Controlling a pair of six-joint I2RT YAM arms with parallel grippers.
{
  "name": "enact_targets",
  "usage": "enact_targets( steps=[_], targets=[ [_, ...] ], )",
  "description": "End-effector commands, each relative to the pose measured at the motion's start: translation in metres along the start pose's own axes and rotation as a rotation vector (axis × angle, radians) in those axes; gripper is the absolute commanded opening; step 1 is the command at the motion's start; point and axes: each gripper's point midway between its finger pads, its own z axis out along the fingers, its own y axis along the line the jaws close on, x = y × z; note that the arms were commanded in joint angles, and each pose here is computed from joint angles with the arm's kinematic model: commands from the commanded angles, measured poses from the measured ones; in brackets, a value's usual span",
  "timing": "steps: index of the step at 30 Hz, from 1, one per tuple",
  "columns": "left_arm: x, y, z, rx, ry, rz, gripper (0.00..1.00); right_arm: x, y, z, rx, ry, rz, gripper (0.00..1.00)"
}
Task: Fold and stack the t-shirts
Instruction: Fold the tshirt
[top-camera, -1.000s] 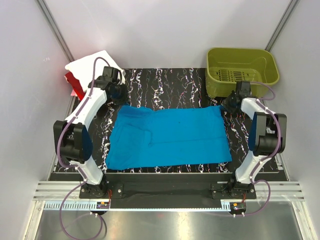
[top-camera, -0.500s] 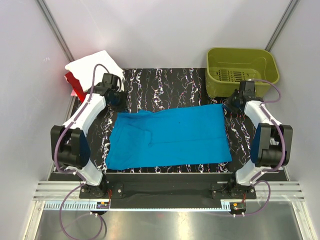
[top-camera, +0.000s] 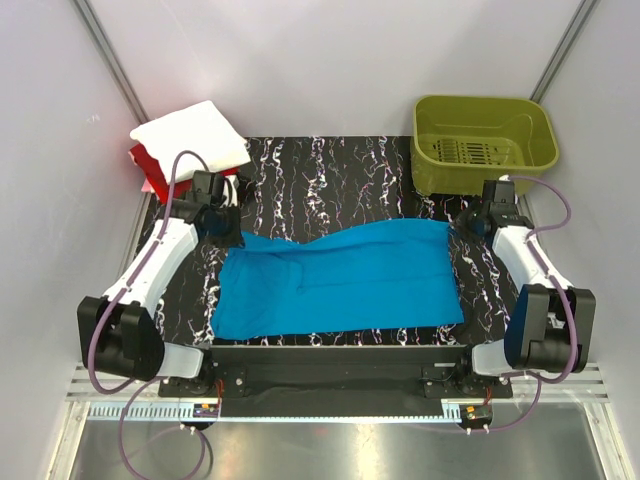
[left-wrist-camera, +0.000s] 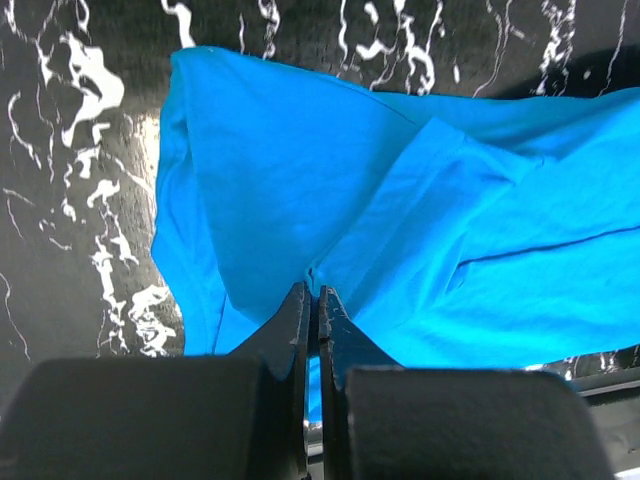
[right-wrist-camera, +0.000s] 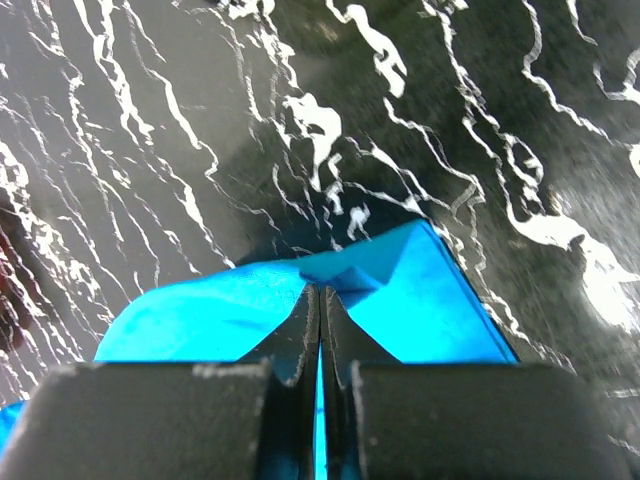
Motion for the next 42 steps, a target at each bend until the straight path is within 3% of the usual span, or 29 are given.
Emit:
enact_targets(
  steps=[1,11,22,23,24,27,29,30,33,36,42],
  targets=[
    [0.005,0.003,-0.011,-0.012,-0.04,0.003,0.0,-0.001,-0.01,-0.013,0.049,-0.04,0.001,0.0],
    [0.05,0.01,-0.009,-0.006,0.01,-0.049,0.01,0.018,-0.046,-0.032,0.172,-0.067,0.039,0.0],
    [0.066,0.01,-0.016,-0.018,0.049,-0.099,0.06,0.044,-0.066,-0.026,0.217,-0.019,0.071,0.0],
    [0.069,0.01,-0.017,-0.018,0.058,-0.104,0.09,0.044,-0.065,-0.026,0.213,-0.017,0.071,0.0],
    [0.076,0.012,-0.017,-0.032,0.086,-0.118,0.26,0.044,-0.062,-0.025,0.201,-0.013,0.069,0.0],
    [0.089,0.015,-0.024,-0.055,0.128,-0.134,0.48,0.041,-0.05,-0.024,0.145,0.001,0.048,0.01],
    [0.09,0.014,-0.029,-0.046,0.117,-0.138,0.54,0.037,-0.046,-0.025,0.134,0.003,0.03,0.12],
    [0.087,0.011,-0.034,-0.032,0.088,-0.141,0.57,0.036,-0.044,-0.025,0.128,0.002,0.022,0.25],
    [0.076,0.006,-0.034,0.003,0.021,-0.134,0.6,0.029,-0.038,-0.026,0.11,-0.003,-0.006,0.36],
    [0.07,0.003,-0.023,0.022,0.003,-0.148,0.59,0.034,-0.028,-0.019,0.061,0.049,-0.035,0.41],
    [0.063,0.0,0.004,0.039,0.024,-0.163,0.57,0.044,-0.028,0.009,0.07,0.168,-0.061,0.41]
  ],
)
